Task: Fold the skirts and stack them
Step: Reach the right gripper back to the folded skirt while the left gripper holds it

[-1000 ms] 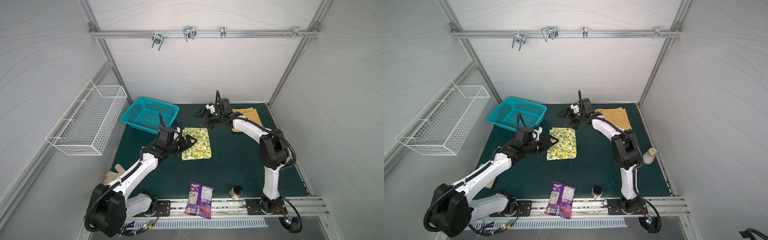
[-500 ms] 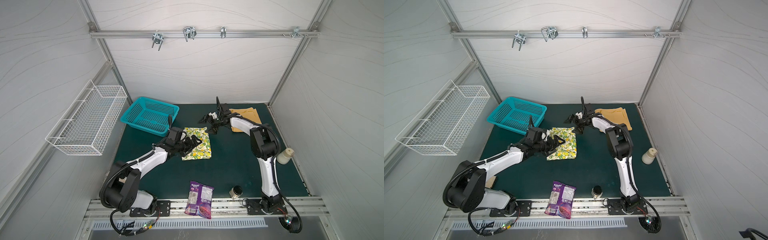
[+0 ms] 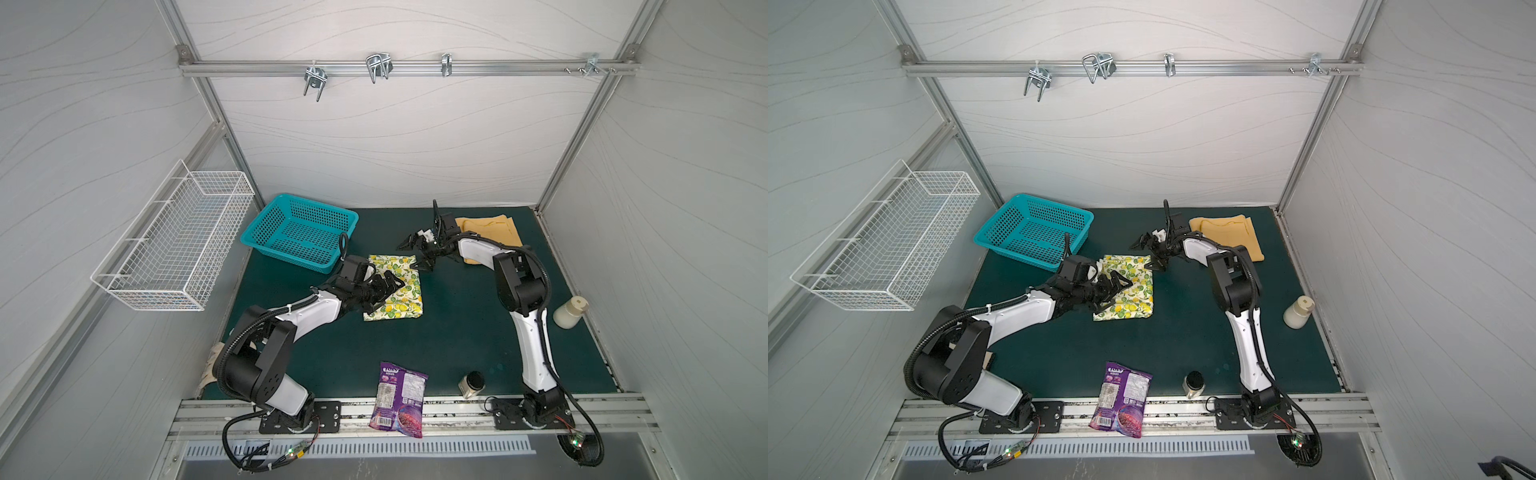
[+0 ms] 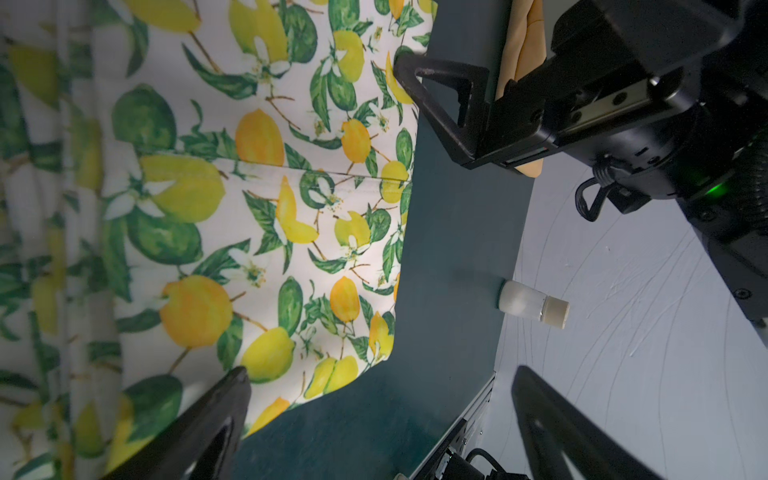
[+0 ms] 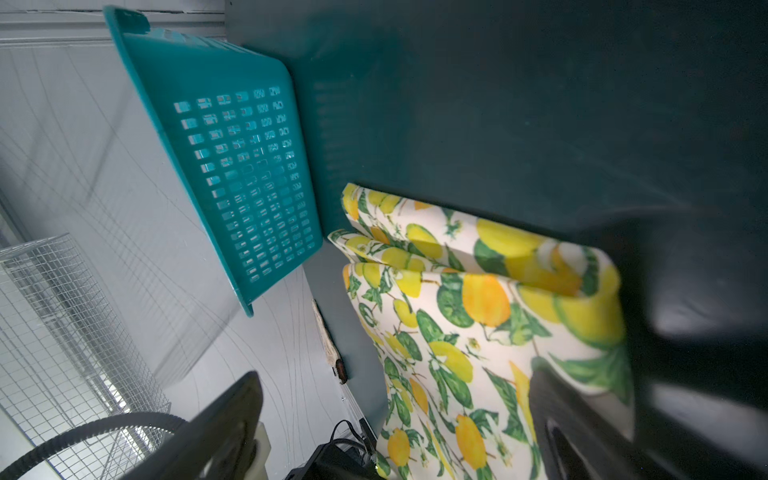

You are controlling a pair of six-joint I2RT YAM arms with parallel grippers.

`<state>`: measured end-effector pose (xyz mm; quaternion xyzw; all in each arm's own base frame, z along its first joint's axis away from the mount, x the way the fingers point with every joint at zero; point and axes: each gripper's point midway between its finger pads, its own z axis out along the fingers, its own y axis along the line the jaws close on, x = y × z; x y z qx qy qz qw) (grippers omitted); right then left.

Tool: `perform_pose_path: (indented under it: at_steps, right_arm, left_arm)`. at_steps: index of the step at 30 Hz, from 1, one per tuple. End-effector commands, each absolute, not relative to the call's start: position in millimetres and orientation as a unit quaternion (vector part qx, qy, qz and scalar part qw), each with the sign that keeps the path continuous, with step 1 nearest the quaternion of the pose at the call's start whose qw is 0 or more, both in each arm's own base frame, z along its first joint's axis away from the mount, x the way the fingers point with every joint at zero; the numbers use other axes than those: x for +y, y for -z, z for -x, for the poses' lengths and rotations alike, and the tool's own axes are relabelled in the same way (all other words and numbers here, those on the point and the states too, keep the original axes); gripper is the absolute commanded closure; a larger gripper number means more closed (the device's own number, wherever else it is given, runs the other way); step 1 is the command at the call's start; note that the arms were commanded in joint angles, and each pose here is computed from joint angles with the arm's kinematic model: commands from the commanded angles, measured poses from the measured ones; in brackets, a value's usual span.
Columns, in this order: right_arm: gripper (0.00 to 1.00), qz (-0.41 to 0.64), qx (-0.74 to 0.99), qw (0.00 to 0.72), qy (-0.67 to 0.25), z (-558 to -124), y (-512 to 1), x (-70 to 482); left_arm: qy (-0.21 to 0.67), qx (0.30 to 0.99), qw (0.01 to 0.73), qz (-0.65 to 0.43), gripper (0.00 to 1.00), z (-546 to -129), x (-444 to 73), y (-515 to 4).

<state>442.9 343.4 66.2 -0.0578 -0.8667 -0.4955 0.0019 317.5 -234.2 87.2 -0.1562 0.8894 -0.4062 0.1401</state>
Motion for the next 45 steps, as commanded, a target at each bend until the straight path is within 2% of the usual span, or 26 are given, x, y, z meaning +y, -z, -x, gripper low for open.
perform_pose_path:
  at_steps: [1,8,15,21,27,36,45]
  right_arm:
    - [0.01,0.079,-0.870,0.002,0.487,-441,-55,329]
    - [0.01,0.091,-0.869,-0.004,0.487,-432,-50,319]
    - [0.01,0.100,-0.867,-0.009,0.488,-422,-48,313]
    - [0.01,0.117,-0.863,-0.018,0.491,-406,-48,305]
    - [0.01,0.138,-0.856,-0.029,0.497,-385,-45,295]
    - [0.01,0.148,-0.847,-0.036,0.509,-348,-50,307]
    - [0.01,0.127,-0.850,-0.075,0.506,-310,-70,333]
  left_arm:
    - [0.400,0.891,0.143,0.162,0.02,-321,-234,-77]
    - [0.366,0.906,0.126,0.169,0.01,-318,-225,-49]
    - [0.290,0.936,0.105,0.170,0.02,-321,-193,-18]
    - [0.237,0.954,0.084,0.160,0.02,-337,-176,3]
    - [0.222,0.961,0.065,0.149,0.02,-357,-179,17]
    - [0.176,0.974,0.062,0.125,0.02,-406,-179,11]
    - [0.216,0.965,0.090,0.117,0.02,-432,-196,-11]
